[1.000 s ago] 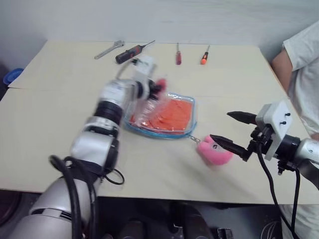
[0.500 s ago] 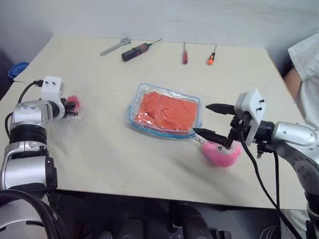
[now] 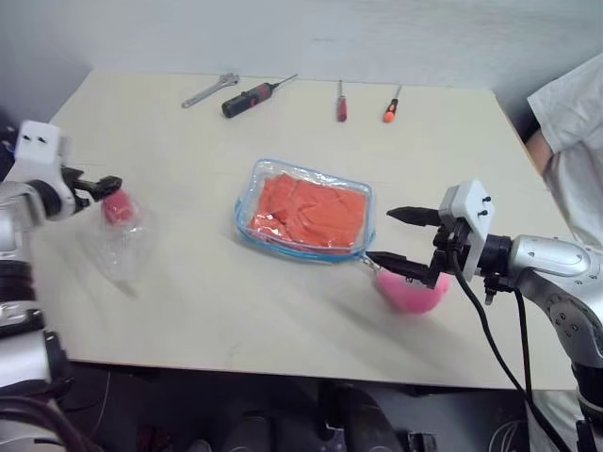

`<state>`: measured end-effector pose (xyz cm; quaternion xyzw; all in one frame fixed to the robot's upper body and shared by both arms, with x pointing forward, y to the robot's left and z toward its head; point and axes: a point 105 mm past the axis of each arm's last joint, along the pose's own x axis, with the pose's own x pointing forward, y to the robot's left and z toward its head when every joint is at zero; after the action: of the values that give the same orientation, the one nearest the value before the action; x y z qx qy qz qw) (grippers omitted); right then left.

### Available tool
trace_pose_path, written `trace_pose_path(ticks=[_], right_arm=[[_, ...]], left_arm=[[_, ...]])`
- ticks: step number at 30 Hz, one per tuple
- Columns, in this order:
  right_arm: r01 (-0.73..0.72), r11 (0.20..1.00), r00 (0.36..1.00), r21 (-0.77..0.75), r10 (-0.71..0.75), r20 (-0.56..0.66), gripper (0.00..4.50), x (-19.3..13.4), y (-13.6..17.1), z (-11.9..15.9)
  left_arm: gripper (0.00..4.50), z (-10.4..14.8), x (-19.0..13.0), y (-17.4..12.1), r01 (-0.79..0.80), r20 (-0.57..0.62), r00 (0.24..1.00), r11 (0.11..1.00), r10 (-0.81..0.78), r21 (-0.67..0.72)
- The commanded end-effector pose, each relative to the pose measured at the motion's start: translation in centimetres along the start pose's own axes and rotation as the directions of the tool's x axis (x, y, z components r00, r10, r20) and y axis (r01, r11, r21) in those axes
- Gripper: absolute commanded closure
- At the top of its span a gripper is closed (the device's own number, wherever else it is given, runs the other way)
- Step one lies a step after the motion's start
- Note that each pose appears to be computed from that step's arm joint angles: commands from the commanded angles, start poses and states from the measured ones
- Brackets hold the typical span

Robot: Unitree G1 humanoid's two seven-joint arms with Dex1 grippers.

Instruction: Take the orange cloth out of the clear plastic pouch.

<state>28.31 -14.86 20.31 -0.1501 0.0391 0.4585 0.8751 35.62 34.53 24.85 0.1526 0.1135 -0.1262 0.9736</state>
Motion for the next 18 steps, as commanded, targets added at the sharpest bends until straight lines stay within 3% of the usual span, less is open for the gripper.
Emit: trace_pose_path(ticks=[1, 3, 5, 8, 10, 13, 16, 18], right_arm=[[0.028, 0.997, 1.0, -0.065, -0.028, 0.014, 0.0, -1.3, -0.1, 1.4], [0.037, 0.997, 0.999, -0.065, -0.036, 0.008, 0.0, -1.6, -0.2, 1.4], [0.042, 0.997, 0.999, -0.061, -0.042, -0.002, 0.0, -2.1, -0.2, 1.3], [0.042, 0.997, 0.999, -0.058, -0.043, -0.02, 0.0, -2.7, 0.1, 1.0], [0.054, 0.997, 0.998, -0.054, -0.055, -0.025, 0.0, -3.1, 0.2, 0.9], [0.081, 0.996, 0.996, -0.048, -0.082, -0.028, 0.0, -3.4, 0.2, 0.8], [0.109, 0.993, 0.994, -0.043, -0.11, -0.025, 0.0, -3.7, 0.3, 0.7], [0.12, 0.992, 0.992, -0.038, -0.121, -0.026, 0.0, -3.9, 0.5, 0.6]], left_arm=[[0.63, 5.2, -2.6, -5.9, 0.34, 0.098, 0.919, 0.895, -0.381, 0.289], [0.63, 6.1, -3.0, -8.8, 0.455, 0.051, 0.853, 0.789, -0.519, 0.412], [0.63, 6.0, -1.3, -12.0, 0.533, -0.032, 0.789, 0.657, -0.614, 0.533], [0.63, 5.0, 0.8, -15.8, 0.596, -0.134, 0.696, 0.464, -0.705, 0.655], [0.63, 4.1, 2.7, -17.5, 0.604, -0.181, 0.668, 0.384, -0.722, 0.698], [0.63, 2.9, 5.1, -18.7, 0.597, -0.213, 0.659, 0.329, -0.721, 0.732], [1.19, 2.7, 7.4, -19.6, 0.545, -0.203, 0.685, 0.307, -0.7, 0.78], [1.86, 3.2, 8.4, -20.0, 0.501, -0.169, 0.704, 0.315, -0.689, 0.806]])
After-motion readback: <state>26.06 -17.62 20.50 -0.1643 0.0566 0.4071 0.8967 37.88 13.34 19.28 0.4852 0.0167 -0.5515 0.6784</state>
